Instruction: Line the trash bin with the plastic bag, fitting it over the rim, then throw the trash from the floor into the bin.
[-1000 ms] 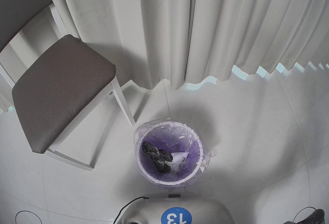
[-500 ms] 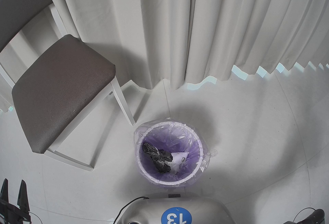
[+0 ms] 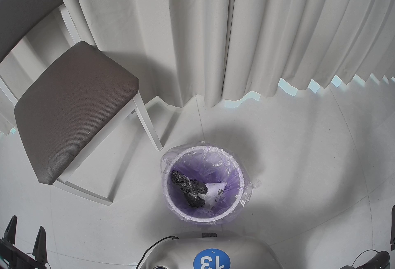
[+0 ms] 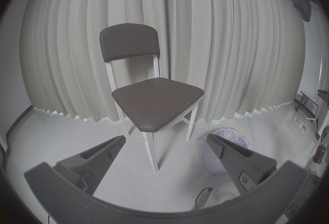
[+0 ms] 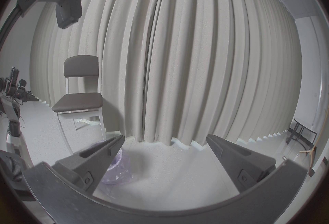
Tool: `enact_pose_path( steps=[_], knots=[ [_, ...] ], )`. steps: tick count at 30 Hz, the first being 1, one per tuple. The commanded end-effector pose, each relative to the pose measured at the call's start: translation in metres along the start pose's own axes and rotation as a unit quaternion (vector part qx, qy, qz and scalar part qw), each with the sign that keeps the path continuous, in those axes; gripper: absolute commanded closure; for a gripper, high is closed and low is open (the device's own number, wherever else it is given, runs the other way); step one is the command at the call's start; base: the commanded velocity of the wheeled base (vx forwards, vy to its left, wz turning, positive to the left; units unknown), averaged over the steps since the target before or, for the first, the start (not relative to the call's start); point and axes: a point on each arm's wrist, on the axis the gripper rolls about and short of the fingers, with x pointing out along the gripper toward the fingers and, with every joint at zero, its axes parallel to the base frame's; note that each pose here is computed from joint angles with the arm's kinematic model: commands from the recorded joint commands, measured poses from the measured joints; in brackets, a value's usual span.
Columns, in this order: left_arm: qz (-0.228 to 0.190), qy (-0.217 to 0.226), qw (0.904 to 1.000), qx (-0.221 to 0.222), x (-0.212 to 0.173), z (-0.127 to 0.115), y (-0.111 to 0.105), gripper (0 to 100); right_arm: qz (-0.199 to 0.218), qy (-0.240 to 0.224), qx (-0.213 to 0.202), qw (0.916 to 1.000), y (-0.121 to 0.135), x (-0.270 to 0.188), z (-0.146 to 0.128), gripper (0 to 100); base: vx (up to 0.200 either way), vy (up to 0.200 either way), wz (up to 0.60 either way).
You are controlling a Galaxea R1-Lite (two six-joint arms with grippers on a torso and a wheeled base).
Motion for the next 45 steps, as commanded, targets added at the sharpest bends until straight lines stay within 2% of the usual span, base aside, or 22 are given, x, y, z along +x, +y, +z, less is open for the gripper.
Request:
enact_pose_path(
  steps=[1,9,12,16,18,26,30,32,35,36,38,41,43,45],
  knots=[
    [-0.001,-0.006,1.0000,0.000,-0.001,-0.001,0.000,0,0.001,0.013,0.001,0.9999,0.002,0.001,-0.011,0,0.000,0.000,0.00],
    [-0.002,-0.008,1.0000,0.004,-0.001,0.000,0.000,0,0.007,0.068,0.010,0.9976,0.007,0.005,-0.044,0,0.000,0.000,0.00],
    [-0.003,-0.007,1.0000,0.000,-0.001,-0.001,0.000,0,0.010,0.082,0.015,0.9965,0.007,0.004,-0.047,0,0.000,0.000,0.00],
    [-0.005,-0.007,1.0000,-0.001,-0.001,-0.001,0.000,0,0.011,0.099,0.043,0.9942,0.008,0.004,-0.050,0,0.000,0.000,0.00],
    [-0.004,-0.007,1.0000,0.000,-0.001,-0.001,0.000,0,0.008,0.123,0.060,0.9906,0.009,0.003,-0.055,0,0.000,0.000,0.00],
    [-0.005,-0.007,0.9999,-0.014,-0.001,-0.001,0.000,0,-0.021,0.125,0.096,0.9873,0.008,0.003,-0.055,0,0.000,0.000,0.00],
    [-0.004,-0.008,0.9999,-0.010,-0.001,-0.001,0.000,0,-0.027,0.124,0.092,0.9877,0.007,0.003,-0.055,0,0.000,0.000,0.00],
    [-0.007,-0.007,0.9999,0.011,-0.001,-0.001,0.000,0,-0.013,0.123,0.058,0.9907,0.008,0.003,-0.055,0,0.000,0.000,0.00],
    [-0.016,-0.006,0.9996,0.021,-0.001,-0.001,-0.001,0,-0.006,0.121,0.051,0.9913,0.008,0.003,-0.054,0,0.000,0.000,0.00],
    [-0.014,-0.006,0.9999,0.006,-0.001,-0.002,-0.001,0,-0.018,0.123,0.087,0.9884,0.008,0.003,-0.055,0,0.000,0.000,0.00],
    [-0.014,-0.004,0.9999,-0.009,-0.001,-0.001,-0.001,0,-0.034,0.122,0.117,0.9850,0.007,0.003,-0.055,0,0.000,0.000,0.00],
    [-0.007,-0.009,0.9999,-0.013,0.000,-0.002,0.000,0,-0.049,0.127,0.100,0.9857,0.007,0.003,-0.055,0,0.000,0.000,0.00],
    [-0.011,-0.014,0.9998,0.011,0.000,-0.002,-0.001,0,-0.037,0.126,0.064,0.9893,0.007,0.003,-0.055,0,0.000,0.000,0.00],
    [-0.017,-0.011,0.9996,0.021,0.000,-0.002,-0.001,0,-0.026,0.126,0.062,0.9898,0.007,0.003,-0.055,0,0.000,0.000,0.00]
  ],
)
